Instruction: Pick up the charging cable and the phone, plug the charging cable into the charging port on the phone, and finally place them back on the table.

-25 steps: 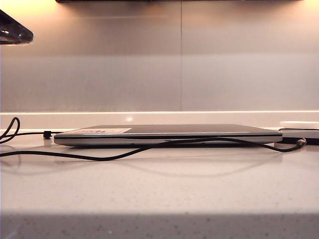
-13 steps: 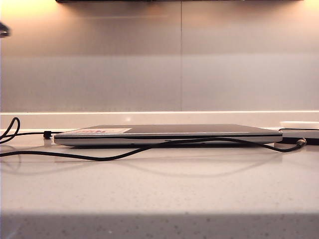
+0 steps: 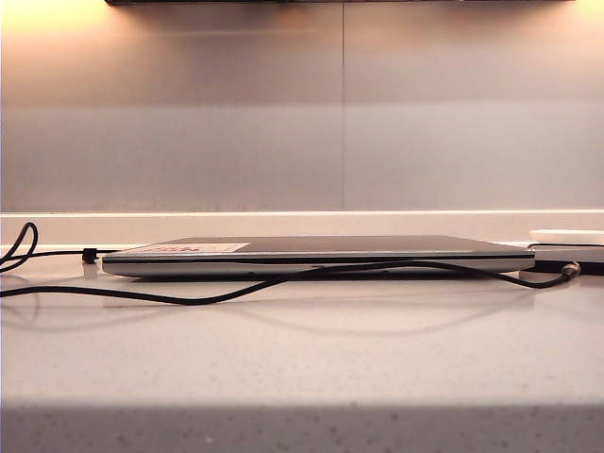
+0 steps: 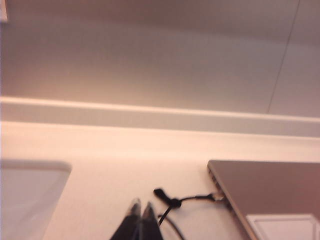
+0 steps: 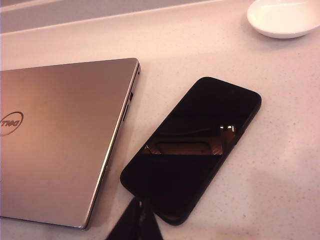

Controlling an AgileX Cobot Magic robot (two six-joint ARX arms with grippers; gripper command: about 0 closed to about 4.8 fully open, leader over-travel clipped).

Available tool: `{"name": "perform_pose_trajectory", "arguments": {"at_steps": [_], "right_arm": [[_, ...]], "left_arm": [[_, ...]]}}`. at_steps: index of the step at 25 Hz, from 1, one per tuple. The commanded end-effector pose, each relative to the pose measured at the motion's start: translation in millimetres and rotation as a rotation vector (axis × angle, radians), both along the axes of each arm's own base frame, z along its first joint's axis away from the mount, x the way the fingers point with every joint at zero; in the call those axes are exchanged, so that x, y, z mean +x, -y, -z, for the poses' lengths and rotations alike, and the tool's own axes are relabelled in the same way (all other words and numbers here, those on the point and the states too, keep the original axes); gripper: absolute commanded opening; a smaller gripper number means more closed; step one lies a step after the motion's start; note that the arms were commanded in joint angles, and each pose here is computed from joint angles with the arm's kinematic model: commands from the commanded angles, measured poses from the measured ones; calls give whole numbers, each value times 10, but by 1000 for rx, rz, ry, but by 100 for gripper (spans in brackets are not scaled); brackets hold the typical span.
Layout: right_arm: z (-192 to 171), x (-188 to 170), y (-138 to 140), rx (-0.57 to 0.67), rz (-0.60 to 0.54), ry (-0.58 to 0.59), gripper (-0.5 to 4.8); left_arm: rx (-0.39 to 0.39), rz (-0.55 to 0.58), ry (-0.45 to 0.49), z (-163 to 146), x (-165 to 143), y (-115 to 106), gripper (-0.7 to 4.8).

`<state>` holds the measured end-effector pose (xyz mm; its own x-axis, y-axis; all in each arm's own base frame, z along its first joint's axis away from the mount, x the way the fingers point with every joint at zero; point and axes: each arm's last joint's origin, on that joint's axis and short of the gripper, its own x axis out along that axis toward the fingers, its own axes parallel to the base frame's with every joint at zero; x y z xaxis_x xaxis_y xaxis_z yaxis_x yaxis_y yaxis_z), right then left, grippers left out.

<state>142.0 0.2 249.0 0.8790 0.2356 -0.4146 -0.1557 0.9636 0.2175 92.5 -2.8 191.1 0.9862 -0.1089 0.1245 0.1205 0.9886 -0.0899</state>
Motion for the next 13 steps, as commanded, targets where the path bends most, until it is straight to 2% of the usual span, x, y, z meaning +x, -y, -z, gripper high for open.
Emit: {"name": "perform_pose_trajectory", "arguments": {"at_steps": [1,5,10,13], "right_arm": [[-26,3,-2,-2,-3,23,-1],[-27,3,-3,-2,-4,23,-1],[-27,3,-3,-2,-4,23,-1],[-27,3,-3,-2,-4,23,-1]], "left_arm": [[1,1,-23,93,24,-1,-6],[4,0,-66,197,44,-1,-6],[107,-9,-56,198,44,-1,-6],[115,-10,-54,198,44,-1,-6]]}}
